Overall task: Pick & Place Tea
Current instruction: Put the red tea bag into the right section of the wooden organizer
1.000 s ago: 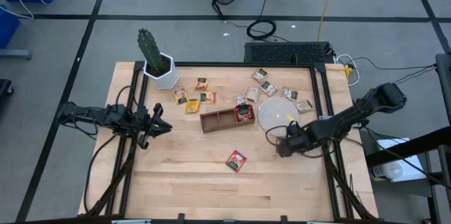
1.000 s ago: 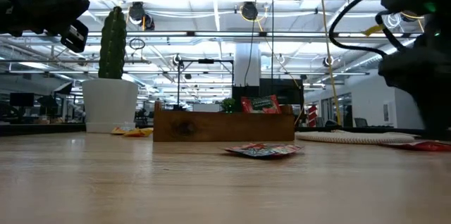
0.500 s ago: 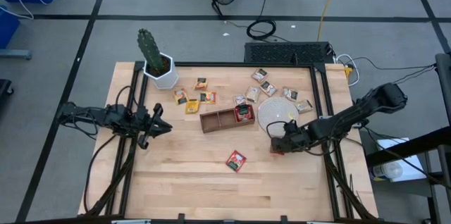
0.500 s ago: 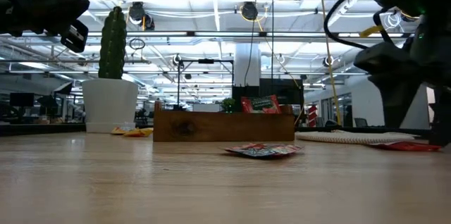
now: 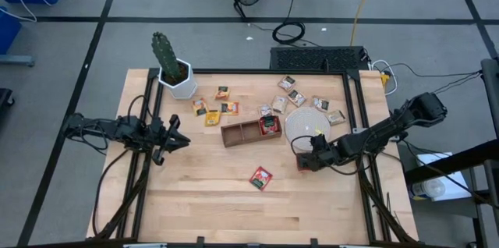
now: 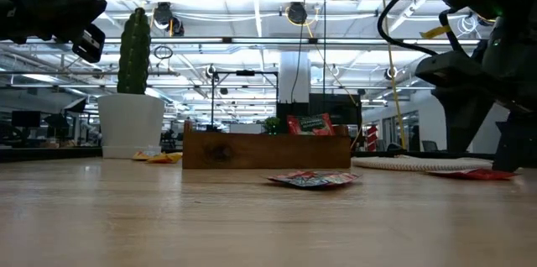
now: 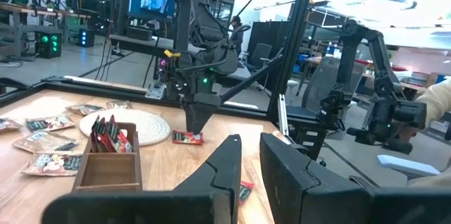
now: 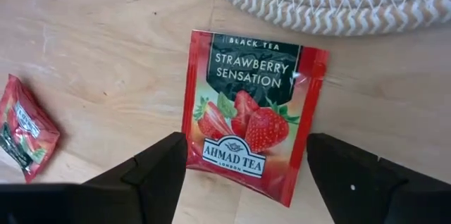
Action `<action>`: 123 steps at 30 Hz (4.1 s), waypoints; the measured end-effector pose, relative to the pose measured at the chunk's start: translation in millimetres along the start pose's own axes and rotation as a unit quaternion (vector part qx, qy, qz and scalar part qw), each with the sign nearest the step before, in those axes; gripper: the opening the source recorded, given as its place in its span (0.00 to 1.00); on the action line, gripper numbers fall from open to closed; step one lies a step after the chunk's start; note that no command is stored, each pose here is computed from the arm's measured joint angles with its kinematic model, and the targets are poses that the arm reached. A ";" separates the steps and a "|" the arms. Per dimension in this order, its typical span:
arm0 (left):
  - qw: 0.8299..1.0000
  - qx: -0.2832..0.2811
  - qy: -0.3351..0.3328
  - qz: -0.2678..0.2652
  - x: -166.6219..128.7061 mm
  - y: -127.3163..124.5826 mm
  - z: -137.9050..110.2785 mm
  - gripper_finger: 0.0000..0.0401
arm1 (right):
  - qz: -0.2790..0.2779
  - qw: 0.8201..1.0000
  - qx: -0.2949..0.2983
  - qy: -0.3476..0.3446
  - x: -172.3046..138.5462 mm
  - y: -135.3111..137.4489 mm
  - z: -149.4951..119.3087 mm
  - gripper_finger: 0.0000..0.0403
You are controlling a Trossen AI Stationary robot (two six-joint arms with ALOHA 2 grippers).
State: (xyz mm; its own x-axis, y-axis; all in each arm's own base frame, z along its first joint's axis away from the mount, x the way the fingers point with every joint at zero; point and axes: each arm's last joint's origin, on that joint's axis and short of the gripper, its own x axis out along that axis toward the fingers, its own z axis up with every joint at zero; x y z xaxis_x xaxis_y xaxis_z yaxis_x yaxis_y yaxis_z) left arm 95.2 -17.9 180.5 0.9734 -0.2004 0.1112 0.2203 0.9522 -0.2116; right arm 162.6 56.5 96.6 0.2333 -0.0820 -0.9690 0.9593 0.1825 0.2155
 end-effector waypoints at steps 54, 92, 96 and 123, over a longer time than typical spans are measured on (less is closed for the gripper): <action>1.000 0.000 0.000 0.000 0.0 0.0 0.2 0.14 | -0.191 0.885 -0.422 0.048 -114.3 191.9 2.4 0.60; 1.000 0.000 0.000 0.000 0.0 0.0 0.1 0.14 | -0.034 0.925 -0.357 0.123 -24.9 136.6 -35.0 0.04; 1.000 0.000 0.000 0.000 0.0 0.0 0.2 0.14 | -0.006 0.916 -0.397 0.053 -46.5 157.0 -43.6 0.04; 1.000 0.000 0.000 0.000 0.0 0.0 0.1 0.14 | -0.182 0.657 -0.628 -0.374 -17.8 173.5 39.5 0.04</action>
State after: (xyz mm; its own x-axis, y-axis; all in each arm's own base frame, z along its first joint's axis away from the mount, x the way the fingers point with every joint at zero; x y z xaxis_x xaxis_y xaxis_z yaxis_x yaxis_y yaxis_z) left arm 95.2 -17.9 180.6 0.9733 -0.2004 0.1117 0.2204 0.9522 -0.2116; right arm 331.2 50.9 156.0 0.4890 -0.7177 -0.4958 0.1940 0.6436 -0.7403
